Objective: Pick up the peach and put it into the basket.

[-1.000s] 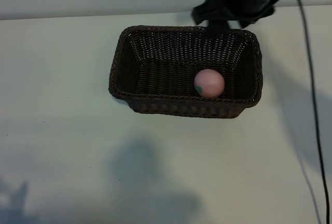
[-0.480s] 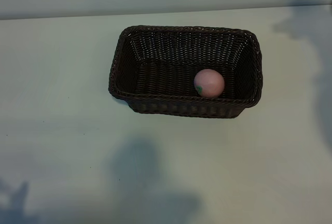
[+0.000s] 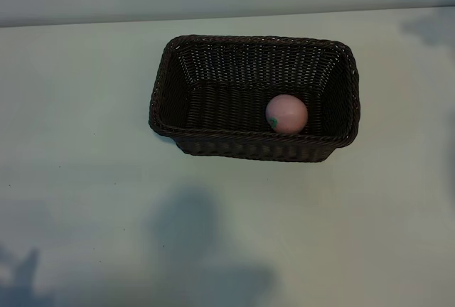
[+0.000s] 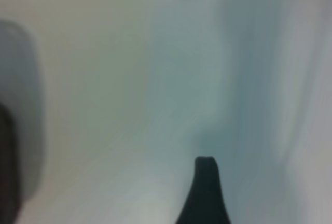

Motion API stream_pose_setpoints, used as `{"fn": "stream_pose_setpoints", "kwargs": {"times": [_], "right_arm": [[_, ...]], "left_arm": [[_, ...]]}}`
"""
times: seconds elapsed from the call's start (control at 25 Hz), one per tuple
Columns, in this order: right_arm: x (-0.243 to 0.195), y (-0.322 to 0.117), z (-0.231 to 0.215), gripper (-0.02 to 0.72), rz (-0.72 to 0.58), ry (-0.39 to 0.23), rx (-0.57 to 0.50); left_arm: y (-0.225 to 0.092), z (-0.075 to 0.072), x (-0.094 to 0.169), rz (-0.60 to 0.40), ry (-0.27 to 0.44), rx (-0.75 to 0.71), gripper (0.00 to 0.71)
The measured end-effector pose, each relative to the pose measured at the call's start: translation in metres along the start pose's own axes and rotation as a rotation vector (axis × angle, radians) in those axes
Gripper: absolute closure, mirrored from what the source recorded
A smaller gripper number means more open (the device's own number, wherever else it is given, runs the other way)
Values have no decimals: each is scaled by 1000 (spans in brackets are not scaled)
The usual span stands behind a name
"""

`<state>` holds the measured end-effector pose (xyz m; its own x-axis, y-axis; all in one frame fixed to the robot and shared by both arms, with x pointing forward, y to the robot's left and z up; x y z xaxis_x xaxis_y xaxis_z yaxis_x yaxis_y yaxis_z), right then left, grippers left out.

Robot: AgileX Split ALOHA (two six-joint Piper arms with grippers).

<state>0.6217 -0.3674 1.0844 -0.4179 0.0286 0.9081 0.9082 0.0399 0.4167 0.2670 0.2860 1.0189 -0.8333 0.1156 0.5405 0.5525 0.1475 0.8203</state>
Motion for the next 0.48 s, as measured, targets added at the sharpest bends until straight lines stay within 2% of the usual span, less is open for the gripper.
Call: {"fn": "stream_pose_setpoints", "kwargs": {"times": [0.2,0.48], "right_arm": [[81,-6,14,155,-197,15,4],[204,-50,32,160,-496,-41,29]], "left_arm": [[0,0,0,0,0,0,116],[0,0,0,0,0,1,117]]}}
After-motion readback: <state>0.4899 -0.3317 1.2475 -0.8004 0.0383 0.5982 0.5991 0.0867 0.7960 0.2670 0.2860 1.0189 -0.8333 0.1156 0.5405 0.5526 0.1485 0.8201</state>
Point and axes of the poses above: a point on each arm's last joint axis where the gripper is mounted, x pointing back along that axis away from the gripper, z along the wrist's bending axis when the last joint is at zero, y = z × x, the point moved 5 cm from there along -x, pointing out along that axis toward the gripper, and after that the axes turned 12 degrees about x, right-handed, at the moved point
